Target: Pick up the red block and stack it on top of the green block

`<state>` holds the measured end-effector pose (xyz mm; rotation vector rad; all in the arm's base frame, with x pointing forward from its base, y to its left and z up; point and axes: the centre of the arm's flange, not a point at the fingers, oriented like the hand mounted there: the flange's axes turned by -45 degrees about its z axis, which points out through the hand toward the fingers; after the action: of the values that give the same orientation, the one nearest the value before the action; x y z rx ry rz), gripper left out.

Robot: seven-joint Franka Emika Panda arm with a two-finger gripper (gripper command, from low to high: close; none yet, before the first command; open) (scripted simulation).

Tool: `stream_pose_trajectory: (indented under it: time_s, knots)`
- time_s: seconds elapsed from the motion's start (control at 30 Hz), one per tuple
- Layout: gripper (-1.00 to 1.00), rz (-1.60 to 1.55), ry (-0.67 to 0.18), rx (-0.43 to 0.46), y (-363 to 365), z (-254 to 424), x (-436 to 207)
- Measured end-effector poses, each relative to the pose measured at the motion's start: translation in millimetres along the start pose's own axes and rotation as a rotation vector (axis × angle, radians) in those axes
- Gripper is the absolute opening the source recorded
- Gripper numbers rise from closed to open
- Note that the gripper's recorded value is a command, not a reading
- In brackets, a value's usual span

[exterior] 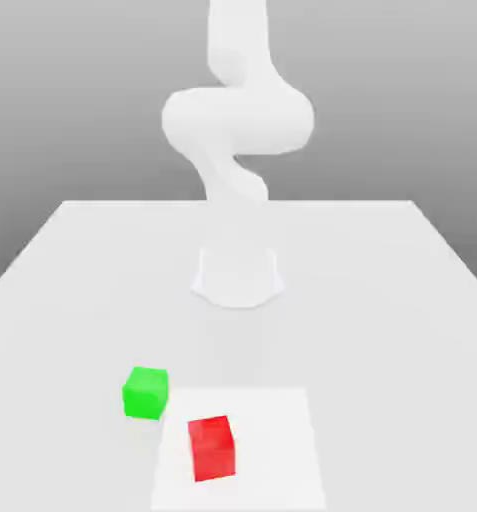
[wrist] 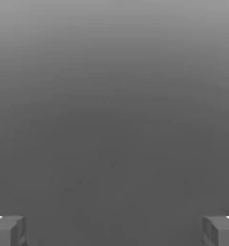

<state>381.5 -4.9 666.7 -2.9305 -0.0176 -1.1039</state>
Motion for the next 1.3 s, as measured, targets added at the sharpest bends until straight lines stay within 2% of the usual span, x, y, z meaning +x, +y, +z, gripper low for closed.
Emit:
stream_pose_trajectory:
  time_s: [0.33,0.53,0.73,0.9,0.93,1.17,1.3]
  knots:
    - [0.00,-0.086,-0.319,0.043,14.3,207.7,-70.1]
    - [0.00,-0.140,-0.507,0.060,20.9,303.6,-149.8]
    - [0.00,-0.195,-0.691,0.069,30.2,371.4,-247.1]
    - [0.00,-0.205,-0.717,0.070,31.4,415.4,-292.4]
    - [-1.00,-0.205,-0.718,0.071,31.4,422.9,-300.0]
    - [-1.00,-0.205,-0.719,0.071,31.4,424.4,-301.7]
    - [-1.00,-0.206,-0.719,0.071,31.2,396.0,-275.7]
